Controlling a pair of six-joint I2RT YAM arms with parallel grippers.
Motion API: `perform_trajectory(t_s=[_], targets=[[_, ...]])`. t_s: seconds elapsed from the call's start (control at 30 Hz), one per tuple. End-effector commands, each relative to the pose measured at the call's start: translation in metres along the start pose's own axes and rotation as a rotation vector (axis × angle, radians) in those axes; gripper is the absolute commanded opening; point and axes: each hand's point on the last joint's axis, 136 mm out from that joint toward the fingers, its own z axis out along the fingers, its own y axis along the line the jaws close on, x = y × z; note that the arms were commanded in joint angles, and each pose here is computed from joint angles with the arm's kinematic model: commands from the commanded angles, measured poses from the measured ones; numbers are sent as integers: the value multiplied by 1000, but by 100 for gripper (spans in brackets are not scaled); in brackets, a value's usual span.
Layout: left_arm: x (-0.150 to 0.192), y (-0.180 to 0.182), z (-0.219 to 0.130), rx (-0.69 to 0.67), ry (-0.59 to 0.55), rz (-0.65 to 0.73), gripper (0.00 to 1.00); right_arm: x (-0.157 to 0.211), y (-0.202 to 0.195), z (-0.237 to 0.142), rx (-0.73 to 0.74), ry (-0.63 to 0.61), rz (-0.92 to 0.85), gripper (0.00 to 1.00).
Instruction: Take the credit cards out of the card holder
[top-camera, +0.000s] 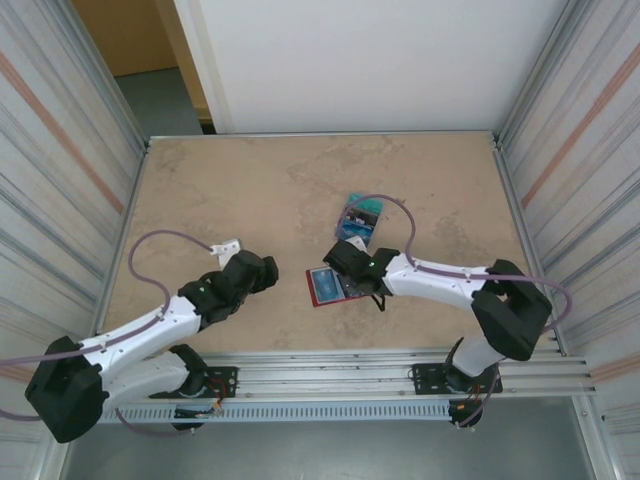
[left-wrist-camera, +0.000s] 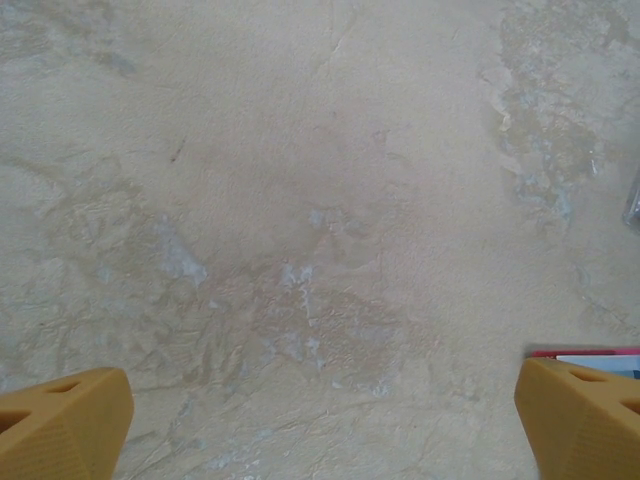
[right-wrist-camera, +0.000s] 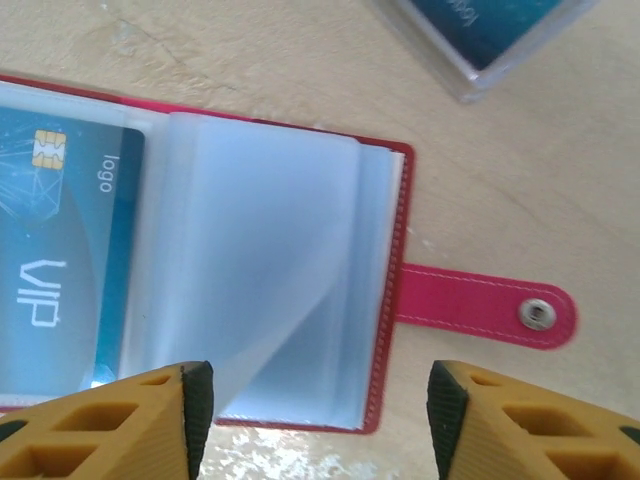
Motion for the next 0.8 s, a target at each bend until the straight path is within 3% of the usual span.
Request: perform_trajectory(t_s=[0.0,0.17,0.3,0.5,0.67,0.77], targets=[[-6,-9,-3,3,-8,34,99,-10,-18,-17,32,-94,74,63],[-7,-20,-1,12,-4,57,99,-7,-40,-34,51,-180,128,77],[-7,-31,0,18,-1,84,99,-4,-59,-49,62,-254,180,99],[-4,-50,2,23,1,138,99,-1,-90,-80,38,-408,312,99],[4,-66,6,24,19,208,99,20,-132,-91,43,-502,586,99],[13,-75,9,16,40,261,99,29,-144,-94,14,-538,659,99]])
